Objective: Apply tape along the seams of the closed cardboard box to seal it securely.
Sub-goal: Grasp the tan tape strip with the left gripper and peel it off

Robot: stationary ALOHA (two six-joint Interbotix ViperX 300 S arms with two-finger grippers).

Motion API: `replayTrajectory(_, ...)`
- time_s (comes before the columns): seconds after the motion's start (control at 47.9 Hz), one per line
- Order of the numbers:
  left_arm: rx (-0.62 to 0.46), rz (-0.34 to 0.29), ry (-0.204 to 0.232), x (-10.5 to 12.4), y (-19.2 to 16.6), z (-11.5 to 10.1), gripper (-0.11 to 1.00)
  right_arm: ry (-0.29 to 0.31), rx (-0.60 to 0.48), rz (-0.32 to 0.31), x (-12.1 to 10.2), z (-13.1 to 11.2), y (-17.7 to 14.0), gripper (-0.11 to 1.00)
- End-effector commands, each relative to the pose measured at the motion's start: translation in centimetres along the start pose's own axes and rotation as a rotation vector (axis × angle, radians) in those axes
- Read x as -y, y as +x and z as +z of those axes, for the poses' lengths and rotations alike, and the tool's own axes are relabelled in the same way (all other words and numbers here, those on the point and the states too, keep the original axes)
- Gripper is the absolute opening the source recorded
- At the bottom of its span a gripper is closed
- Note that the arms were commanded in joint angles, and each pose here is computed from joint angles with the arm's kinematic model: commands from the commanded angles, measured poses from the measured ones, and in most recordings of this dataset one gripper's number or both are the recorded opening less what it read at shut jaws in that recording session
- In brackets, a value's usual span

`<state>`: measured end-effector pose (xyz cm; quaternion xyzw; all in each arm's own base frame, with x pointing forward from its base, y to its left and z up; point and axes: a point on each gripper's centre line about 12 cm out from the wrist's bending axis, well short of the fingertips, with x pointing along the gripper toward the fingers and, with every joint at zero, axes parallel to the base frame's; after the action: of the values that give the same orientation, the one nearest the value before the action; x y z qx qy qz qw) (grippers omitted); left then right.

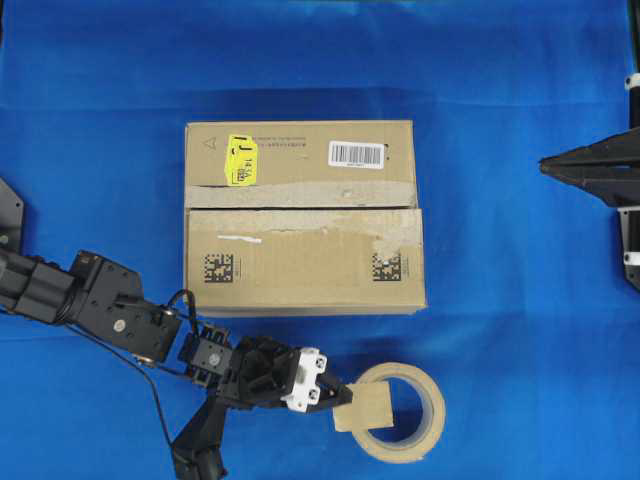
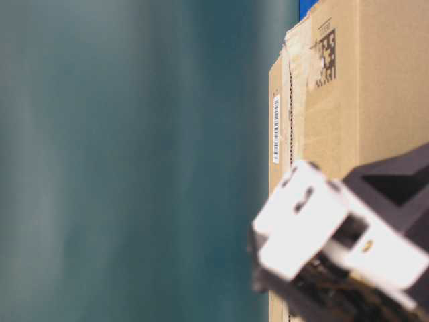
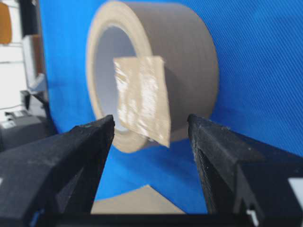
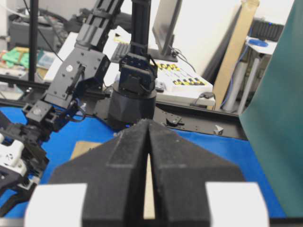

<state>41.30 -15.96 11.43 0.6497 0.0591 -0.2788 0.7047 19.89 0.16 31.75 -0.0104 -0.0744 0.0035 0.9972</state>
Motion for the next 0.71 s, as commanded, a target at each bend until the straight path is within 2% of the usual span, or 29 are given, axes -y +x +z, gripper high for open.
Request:
replayTrajectory(0.0,0.006,0.047,0.005,-1.5,-0.1,0.2,0.60,0.002,0.026,0.003,0.0,1.0,0.3,0.00)
replayTrajectory(0.063,0.005,0.035,0.008,-1.3,-0.2,0.2,0.58,0.001,0.025,0.003,-0.1,0.9,0.3,0.00)
replayTrajectory(0.146,0.002,0.017,0.011,-0.9,-0.4,0.1,0.48,0.001,0.023,0.003,-0.1,0.9,0.3,0.00)
replayTrajectory(0.292,-0.001,-0.014,0.013,-0.5,-0.4,0.1,0.11,0.002,0.022,0.003,-0.1,1.0,0.3,0.00)
replayTrajectory(0.355,-0.002,-0.020,0.010,-0.4,-0.5,0.1,0.01,0.004,0.022,0.003,-0.1,1.0,0.2,0.00)
replayTrajectory(0.542,0.000,-0.008,0.004,-0.8,-0.8,0.2,0.00,0.007,0.018,0.004,-0.1,0.9,0.3,0.00)
replayTrajectory(0.689,0.011,0.053,-0.002,-3.1,-2.5,0.6,0.00,0.007,0.017,0.004,-0.1,0.9,0.3,0.00)
